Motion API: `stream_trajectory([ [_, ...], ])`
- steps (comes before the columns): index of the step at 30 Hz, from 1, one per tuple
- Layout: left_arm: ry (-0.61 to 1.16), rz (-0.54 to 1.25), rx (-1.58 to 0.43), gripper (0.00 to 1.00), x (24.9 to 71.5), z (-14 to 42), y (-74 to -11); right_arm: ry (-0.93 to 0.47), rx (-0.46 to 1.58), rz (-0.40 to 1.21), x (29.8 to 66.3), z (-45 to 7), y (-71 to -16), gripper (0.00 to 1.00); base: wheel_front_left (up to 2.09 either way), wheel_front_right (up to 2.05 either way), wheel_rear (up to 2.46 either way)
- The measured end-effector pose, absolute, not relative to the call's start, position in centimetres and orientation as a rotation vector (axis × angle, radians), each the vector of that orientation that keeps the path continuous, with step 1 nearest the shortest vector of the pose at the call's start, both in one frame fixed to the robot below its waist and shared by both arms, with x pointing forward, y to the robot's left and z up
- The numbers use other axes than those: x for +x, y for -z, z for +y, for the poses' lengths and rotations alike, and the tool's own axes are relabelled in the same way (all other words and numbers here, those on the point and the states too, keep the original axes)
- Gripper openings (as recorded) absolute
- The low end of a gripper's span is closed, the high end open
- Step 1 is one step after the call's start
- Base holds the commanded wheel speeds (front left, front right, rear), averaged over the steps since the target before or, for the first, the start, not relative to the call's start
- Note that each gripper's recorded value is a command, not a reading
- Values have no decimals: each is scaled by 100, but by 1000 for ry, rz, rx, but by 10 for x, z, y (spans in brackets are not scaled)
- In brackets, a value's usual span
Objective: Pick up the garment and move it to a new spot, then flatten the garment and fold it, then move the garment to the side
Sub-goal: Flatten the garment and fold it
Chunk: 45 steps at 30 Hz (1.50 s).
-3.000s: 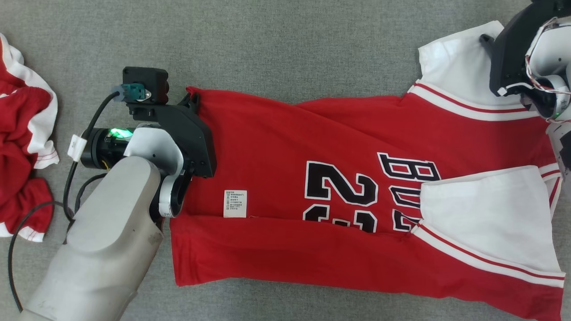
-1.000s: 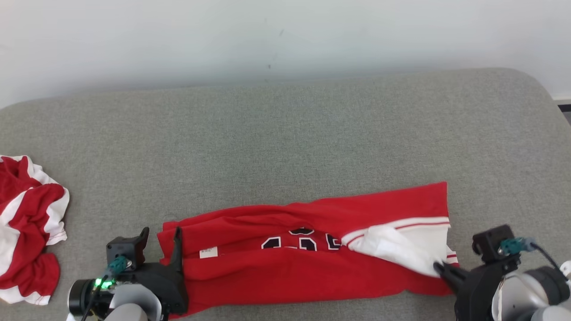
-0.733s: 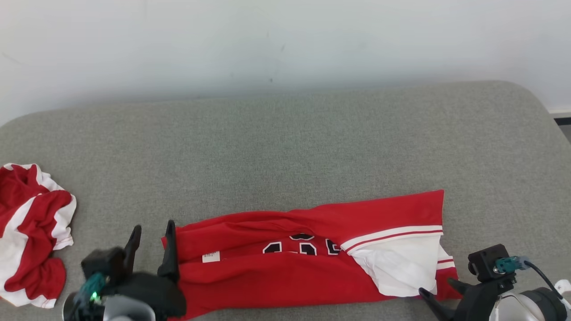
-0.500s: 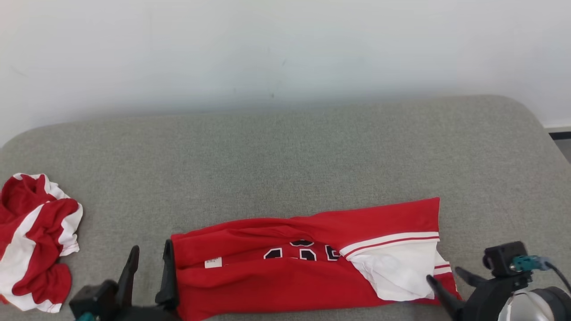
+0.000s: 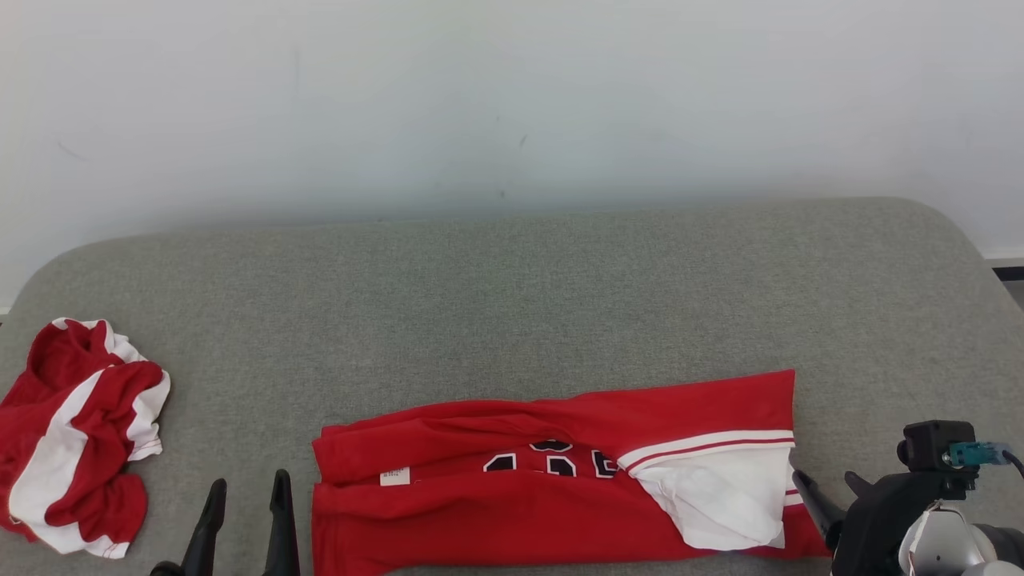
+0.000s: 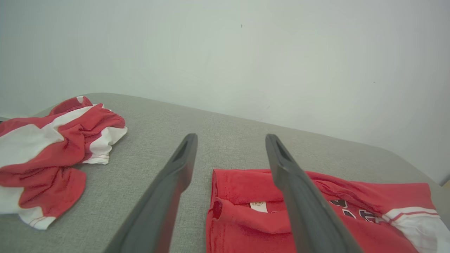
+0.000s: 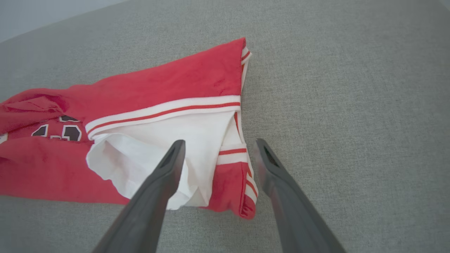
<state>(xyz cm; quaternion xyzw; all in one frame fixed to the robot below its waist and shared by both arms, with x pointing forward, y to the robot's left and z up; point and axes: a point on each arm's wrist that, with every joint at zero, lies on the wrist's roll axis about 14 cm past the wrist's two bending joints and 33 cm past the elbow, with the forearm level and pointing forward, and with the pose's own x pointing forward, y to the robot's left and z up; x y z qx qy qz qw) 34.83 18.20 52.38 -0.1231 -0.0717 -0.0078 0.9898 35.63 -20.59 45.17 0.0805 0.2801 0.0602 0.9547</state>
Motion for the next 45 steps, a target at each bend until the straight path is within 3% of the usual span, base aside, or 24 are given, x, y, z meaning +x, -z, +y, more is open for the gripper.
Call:
stream_trajectory([
  [14,-37,-72,-243,100,342,194,-499,-67,134,832,375,-209,-406,100,0,0,0],
  [29,-71,-23,-224,100,363,201,-484,-74,76,952,404,-201,-380,100,0,0,0],
  [30,-73,-24,-223,100,363,202,-484,-80,69,957,405,-200,-379,96,0,0,0],
  [31,-76,-24,-221,100,364,203,-484,-87,59,962,406,-198,-378,48,0,0,0],
  [32,-79,-23,-220,100,364,205,-484,-91,53,963,406,-197,-377,20,0,0,0],
  [33,-81,-24,-219,100,365,205,-484,-94,51,953,409,-196,-378,0,0,0,0],
  [39,-86,-26,-210,100,369,209,-484,-83,27,918,427,-203,-390,0,0,0,0],
  [45,-75,-17,-212,100,373,206,-481,37,-1,910,434,-257,-405,0,0,0,0],
])
